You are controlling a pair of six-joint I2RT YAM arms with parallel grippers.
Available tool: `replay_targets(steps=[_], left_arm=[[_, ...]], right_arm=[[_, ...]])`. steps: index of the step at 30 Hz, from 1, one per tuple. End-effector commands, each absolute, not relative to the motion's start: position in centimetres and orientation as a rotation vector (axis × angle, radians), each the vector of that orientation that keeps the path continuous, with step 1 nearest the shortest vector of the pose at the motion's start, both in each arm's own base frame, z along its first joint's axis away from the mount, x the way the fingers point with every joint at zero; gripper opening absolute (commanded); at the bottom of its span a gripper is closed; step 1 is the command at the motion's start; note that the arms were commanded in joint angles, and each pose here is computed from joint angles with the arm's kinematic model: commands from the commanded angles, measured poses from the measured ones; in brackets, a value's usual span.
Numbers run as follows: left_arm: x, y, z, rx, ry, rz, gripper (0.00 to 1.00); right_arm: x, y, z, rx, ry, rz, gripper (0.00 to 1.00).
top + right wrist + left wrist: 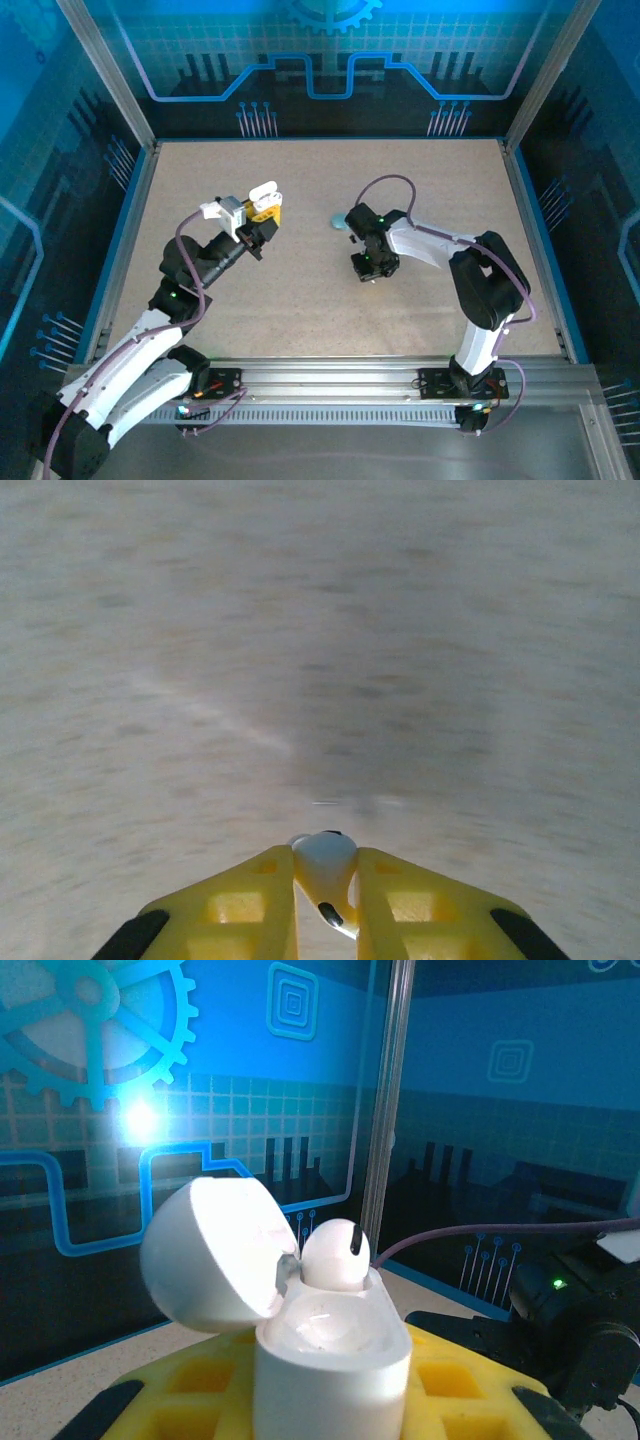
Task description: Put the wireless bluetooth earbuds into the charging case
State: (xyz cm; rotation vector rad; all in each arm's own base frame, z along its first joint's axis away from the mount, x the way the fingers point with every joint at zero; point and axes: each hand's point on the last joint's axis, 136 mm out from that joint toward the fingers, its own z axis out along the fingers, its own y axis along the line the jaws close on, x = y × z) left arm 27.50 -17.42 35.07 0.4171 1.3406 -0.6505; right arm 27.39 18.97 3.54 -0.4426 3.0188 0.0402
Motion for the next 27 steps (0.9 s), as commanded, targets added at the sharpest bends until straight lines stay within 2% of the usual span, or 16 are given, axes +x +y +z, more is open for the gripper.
replay_targets(steps=[1, 11, 20, 27], left_arm=[[27.1, -17.1, 38.0, 0.406, 1.256, -0.658, 0.22], [27.2, -17.2, 38.1, 0.407, 1.254, -0.662, 0.22], [27.1, -17.3, 38.2, 0.407, 1.252, -0.669, 0.22], [27.2, -17.4, 38.0, 0.409, 1.256, -0.678, 0.22]], right_arm=[[28.0, 16.0, 3.9, -0.357, 2.994, -0.252, 0.18], [26.4, 18.3, 2.2, -0.613, 2.943, -0.495, 0.21], [24.5, 20.9, 2.1, -0.685, 2.961, -0.401, 0.34], [24.7, 21.8, 4.3, -0.634, 2.939, -0.327, 0.42]])
